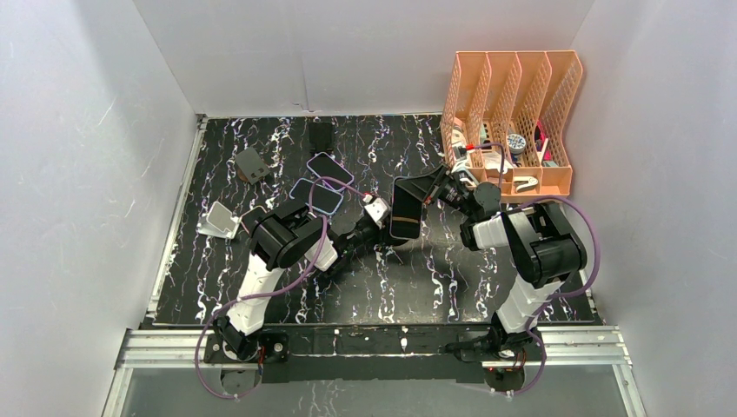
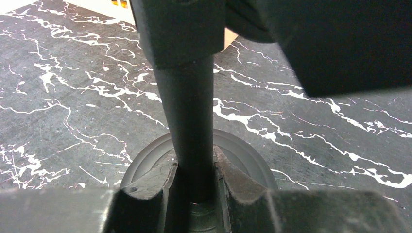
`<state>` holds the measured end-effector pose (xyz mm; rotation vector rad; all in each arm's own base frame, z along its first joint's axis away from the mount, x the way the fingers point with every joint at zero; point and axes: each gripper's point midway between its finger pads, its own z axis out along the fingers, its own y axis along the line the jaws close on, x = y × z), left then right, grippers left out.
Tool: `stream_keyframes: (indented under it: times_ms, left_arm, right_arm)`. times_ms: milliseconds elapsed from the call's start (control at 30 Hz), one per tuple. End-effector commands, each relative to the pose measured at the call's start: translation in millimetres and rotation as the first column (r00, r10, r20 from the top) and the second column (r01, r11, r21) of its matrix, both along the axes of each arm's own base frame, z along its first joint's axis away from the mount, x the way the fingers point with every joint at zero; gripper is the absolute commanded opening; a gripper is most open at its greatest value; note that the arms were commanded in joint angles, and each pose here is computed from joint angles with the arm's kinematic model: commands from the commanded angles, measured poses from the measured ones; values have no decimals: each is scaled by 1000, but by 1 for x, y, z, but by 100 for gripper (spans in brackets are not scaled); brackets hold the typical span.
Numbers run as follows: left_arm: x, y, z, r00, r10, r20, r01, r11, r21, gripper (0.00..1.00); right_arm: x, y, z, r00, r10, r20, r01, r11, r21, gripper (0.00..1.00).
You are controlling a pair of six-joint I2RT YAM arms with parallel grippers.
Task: Place the phone on the phone stand
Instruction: Install the phone on the phone stand.
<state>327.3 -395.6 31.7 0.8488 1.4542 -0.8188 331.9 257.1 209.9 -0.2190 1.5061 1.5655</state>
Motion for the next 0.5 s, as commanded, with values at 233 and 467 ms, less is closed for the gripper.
stream_keyframes:
  times_ms: [233,467]
  left_arm:
    - [-197,-15,-104,752,-525,-398,622,765,167,0]
    - [-190,-8,-107,793,-473,-383,571,797,198,0]
  right_arm:
    - [24,-16,28,924,-264,275,247,964,96,1]
    - [24,-29,14,926,-284,249,276,959,66,1]
